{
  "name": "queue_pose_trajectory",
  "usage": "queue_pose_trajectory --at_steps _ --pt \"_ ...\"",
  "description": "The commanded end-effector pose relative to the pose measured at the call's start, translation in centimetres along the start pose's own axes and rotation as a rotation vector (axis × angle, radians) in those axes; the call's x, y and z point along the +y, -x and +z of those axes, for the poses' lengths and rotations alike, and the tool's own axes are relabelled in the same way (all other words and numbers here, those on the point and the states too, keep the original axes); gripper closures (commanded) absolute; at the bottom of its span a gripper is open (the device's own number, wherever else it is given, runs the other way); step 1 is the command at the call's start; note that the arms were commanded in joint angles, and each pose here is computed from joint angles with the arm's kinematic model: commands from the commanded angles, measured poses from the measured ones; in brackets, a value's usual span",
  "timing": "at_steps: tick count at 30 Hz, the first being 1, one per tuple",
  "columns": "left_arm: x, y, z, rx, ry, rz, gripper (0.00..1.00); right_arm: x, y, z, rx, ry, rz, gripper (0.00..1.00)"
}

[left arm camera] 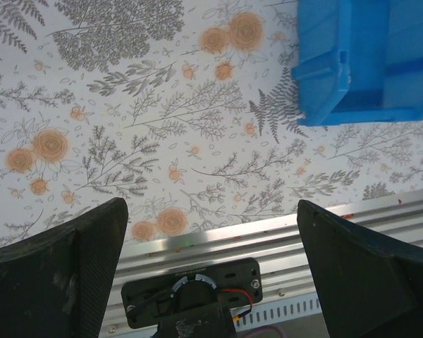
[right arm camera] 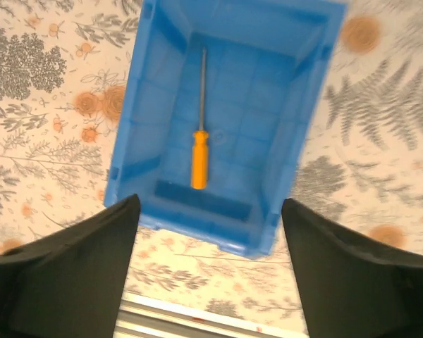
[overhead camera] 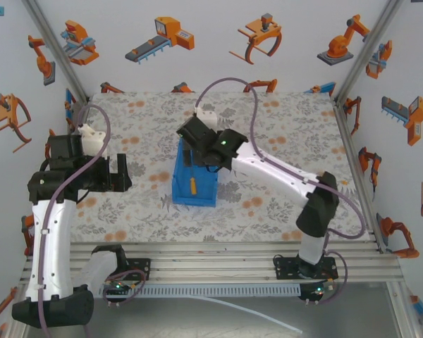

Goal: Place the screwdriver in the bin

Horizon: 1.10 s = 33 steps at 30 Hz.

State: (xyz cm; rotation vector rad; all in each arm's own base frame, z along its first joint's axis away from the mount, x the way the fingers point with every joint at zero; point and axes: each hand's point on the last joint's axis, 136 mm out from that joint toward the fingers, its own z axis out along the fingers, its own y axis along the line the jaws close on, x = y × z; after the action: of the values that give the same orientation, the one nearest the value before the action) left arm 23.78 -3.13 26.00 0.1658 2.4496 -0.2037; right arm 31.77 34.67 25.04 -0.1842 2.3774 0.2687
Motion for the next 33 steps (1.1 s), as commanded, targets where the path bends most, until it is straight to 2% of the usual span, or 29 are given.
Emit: queue_pose_trajectory --at_steps 1,5,10,13,20,25,29,33 --pt "2.0 -0.7 1.4 0.023 0.092 -0.042 0.03 -3.3 2.6 -4.0 -0.124 -0.058 -0.020 0.02" --pt "3.4 -0.7 3.0 0.004 0.157 -0.078 0.03 -6.4 2.8 -6.2 -0.172 -0.092 -0.023 0.01" --pt "5.9 0.0 5.5 -0.042 0.251 -0.160 0.03 -11.1 1.5 -7.6 -0.297 -0.194 -0.021 0.01" --pt "7.8 0.3 6.9 -0.110 0.319 -0.212 0.03 -15.2 0.6 -8.7 -0.375 -0.281 0.018 0.00" --pt "10.4 0.6 10.7 -0.348 0.354 -0.244 0.03 -24.1 -1.4 -10.3 -0.468 -0.312 0.130 0.00" --pt "10.8 1.4 14.3 -0.423 0.314 -0.248 0.03 -28.4 -3.1 -10.0 -0.460 -0.404 0.092 0.00" --pt "12.1 1.8 16.2 -0.516 0.352 -0.251 0.03 -32.5 -4.4 -9.6 -0.470 -0.499 0.131 0.00" --pt "12.6 1.1 17.9 -0.524 0.351 -0.292 0.03 -36.6 -5.9 -8.6 -0.444 -0.588 0.198 0.00"
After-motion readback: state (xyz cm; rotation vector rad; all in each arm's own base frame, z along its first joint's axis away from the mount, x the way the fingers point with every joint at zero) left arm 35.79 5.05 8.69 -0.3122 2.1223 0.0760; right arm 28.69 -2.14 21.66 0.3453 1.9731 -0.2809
